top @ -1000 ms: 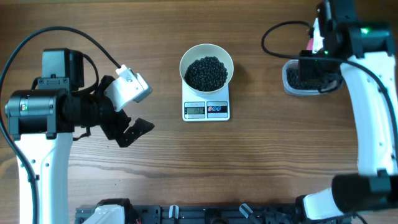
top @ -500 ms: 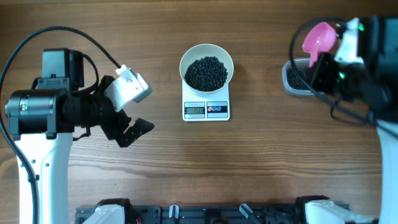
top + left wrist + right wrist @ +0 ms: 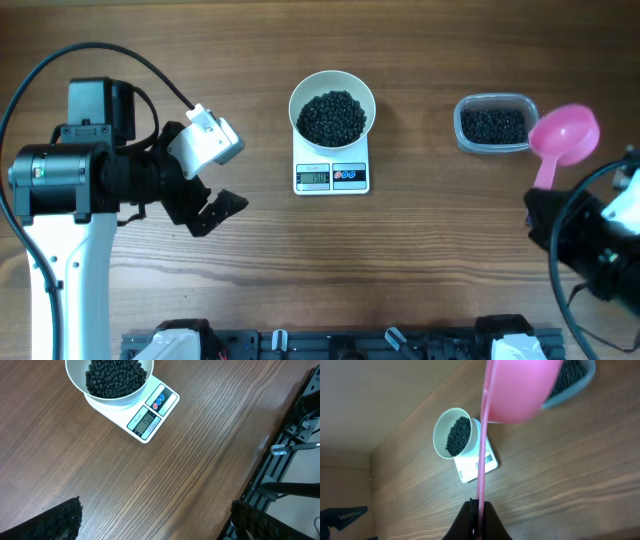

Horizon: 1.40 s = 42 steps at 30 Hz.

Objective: Scoop item into bowl and weigh 150g on scale

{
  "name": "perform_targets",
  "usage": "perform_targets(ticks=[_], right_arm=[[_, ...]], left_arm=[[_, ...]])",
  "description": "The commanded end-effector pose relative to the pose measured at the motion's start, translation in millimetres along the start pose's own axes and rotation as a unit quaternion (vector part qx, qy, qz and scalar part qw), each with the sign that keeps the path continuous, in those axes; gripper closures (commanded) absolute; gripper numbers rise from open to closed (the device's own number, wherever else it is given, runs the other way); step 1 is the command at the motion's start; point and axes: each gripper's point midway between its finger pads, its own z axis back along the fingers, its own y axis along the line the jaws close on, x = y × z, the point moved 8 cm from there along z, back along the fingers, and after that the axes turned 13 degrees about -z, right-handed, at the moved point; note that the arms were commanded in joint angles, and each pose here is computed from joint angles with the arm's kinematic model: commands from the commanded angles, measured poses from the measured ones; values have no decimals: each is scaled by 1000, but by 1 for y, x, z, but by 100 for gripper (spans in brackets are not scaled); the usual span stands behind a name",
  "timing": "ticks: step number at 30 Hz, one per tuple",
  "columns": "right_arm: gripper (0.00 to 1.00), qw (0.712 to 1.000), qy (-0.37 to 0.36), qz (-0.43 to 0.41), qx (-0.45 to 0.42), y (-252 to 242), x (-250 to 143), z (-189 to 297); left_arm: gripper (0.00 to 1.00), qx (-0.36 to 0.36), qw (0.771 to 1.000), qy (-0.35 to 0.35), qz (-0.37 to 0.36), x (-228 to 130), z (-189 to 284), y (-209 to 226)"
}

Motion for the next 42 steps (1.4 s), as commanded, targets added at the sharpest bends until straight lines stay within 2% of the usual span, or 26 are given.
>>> perform_targets(ticks=[1, 5, 11, 15, 28, 34, 39, 42], right_arm=[[96, 998, 34, -42, -41, -13, -3, -38], [96, 996, 70, -43, -33, -18, -5, -84], [96, 987, 149, -32, 56, -27, -21, -166], [96, 981, 177, -52, 57, -48, -34, -198], [96, 979, 181, -80, 53, -99, -60, -253], [96, 980, 165, -79, 77, -109, -65, -267], [96, 978, 161, -128, 30, -136, -77, -278], [96, 974, 168, -146, 32, -147, -85, -283]], left_arm=[[0, 9, 1000, -8, -8, 2, 6, -1], [0, 9, 1000, -8, -8, 2, 6, -1], [0, 9, 1000, -8, -8, 2, 6, -1], [0, 9, 1000, -8, -8, 2, 6, -1], [0, 9, 1000, -8, -8, 2, 6, -1], [0, 9, 1000, -8, -8, 2, 6, -1], [0, 9, 1000, -8, -8, 2, 6, -1], [0, 9, 1000, -8, -8, 2, 6, -1]])
